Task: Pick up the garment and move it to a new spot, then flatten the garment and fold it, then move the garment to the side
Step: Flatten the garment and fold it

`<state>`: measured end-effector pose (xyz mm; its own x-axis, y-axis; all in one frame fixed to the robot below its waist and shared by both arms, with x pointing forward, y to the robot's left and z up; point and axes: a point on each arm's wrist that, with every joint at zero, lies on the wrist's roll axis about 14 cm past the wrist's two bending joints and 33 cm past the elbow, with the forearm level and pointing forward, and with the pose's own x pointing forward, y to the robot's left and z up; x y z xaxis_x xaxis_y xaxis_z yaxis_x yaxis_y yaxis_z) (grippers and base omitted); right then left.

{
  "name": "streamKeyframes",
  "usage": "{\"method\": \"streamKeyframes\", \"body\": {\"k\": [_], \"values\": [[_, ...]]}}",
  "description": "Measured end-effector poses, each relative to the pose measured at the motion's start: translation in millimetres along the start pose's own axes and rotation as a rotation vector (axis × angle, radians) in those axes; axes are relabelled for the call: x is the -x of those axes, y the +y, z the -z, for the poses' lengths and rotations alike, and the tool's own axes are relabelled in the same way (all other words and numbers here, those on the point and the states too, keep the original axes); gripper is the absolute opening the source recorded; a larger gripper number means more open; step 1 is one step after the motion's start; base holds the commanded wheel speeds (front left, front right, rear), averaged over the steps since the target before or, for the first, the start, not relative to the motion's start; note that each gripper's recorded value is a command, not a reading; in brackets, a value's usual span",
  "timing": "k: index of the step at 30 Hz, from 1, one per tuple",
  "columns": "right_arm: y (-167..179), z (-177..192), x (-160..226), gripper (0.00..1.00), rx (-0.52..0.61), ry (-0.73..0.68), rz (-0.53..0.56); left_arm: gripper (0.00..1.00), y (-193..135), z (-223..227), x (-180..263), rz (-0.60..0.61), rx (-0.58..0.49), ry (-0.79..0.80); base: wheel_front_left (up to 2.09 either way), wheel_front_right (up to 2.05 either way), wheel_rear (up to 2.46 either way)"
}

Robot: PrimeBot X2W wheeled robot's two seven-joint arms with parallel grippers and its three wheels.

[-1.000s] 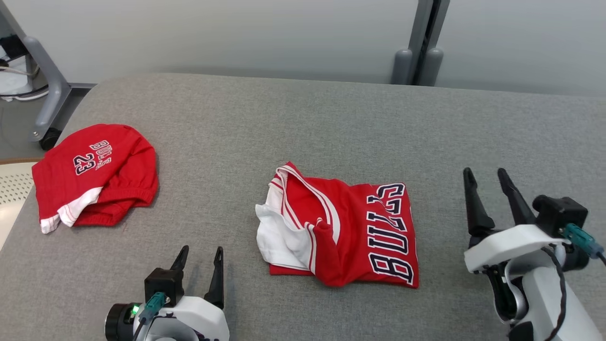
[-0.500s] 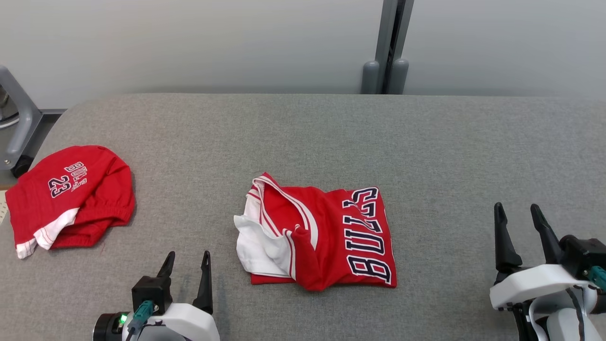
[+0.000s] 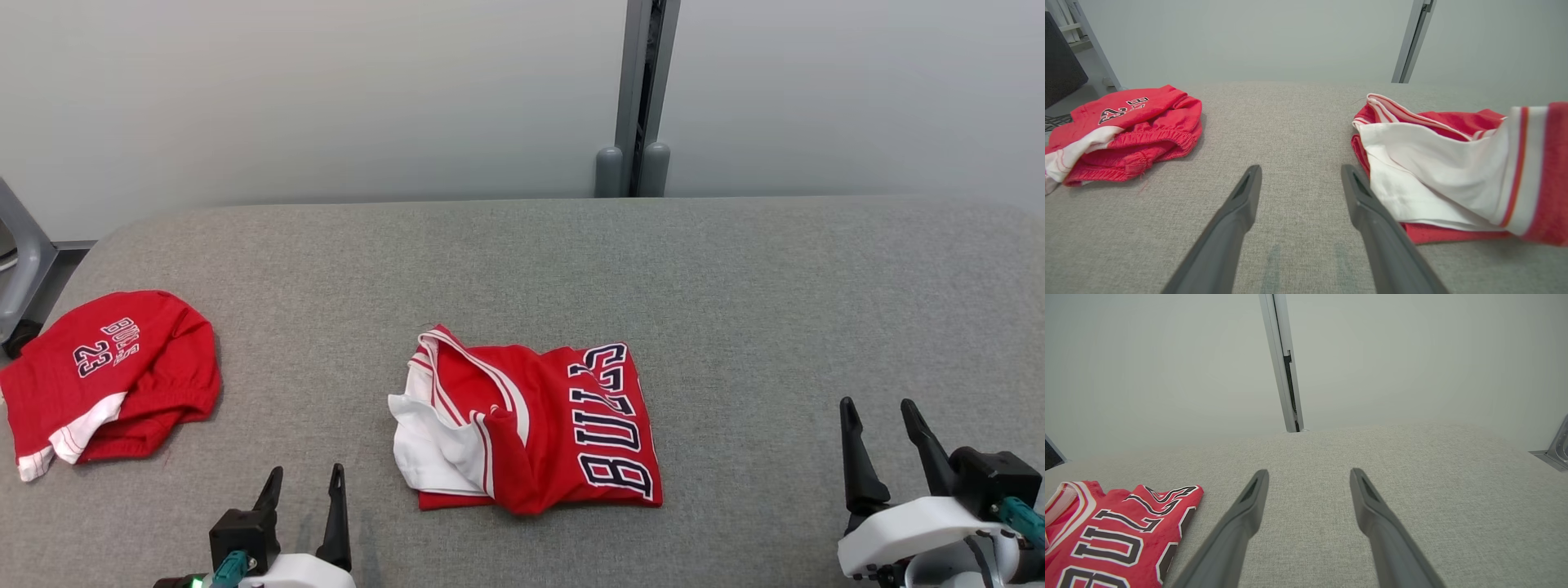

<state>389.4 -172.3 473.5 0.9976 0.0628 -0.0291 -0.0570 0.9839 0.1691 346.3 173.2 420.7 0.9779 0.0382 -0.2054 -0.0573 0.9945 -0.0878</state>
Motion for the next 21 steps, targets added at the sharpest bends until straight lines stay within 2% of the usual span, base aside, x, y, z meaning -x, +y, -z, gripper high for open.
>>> {"method": "streamKeyframes", "body": {"k": [6, 10, 13, 17, 21], "values": [[4.3, 4.1, -2.3, 1.00, -0.002, 0.012, -0.013, 1.00, 1.8, 0.5, 0.3, -0.006, 0.002, 0.001, 0.00, 0.00, 0.00], [22.5, 8.8, -5.2, 1.00, 0.005, 0.026, -0.070, 1.00, 3.2, 3.2, 1.1, -0.010, 0.003, 0.009, 0.00, 0.00, 0.00], [61.3, 12.1, -9.3, 1.00, -0.013, 0.035, -0.184, 1.00, 5.1, 6.3, 2.1, -0.015, 0.006, 0.019, 0.00, 0.00, 0.00], [131.7, 15.1, -8.5, 1.00, -0.062, 0.052, -0.389, 1.00, 11.1, 9.3, 3.9, -0.034, 0.016, 0.028, 0.00, 0.00, 0.00], [181.4, 21.5, -3.4, 1.00, -0.085, 0.085, -0.543, 1.00, 19.3, 14.2, 8.5, -0.060, 0.020, 0.042, 0.00, 0.00, 0.00]]}}
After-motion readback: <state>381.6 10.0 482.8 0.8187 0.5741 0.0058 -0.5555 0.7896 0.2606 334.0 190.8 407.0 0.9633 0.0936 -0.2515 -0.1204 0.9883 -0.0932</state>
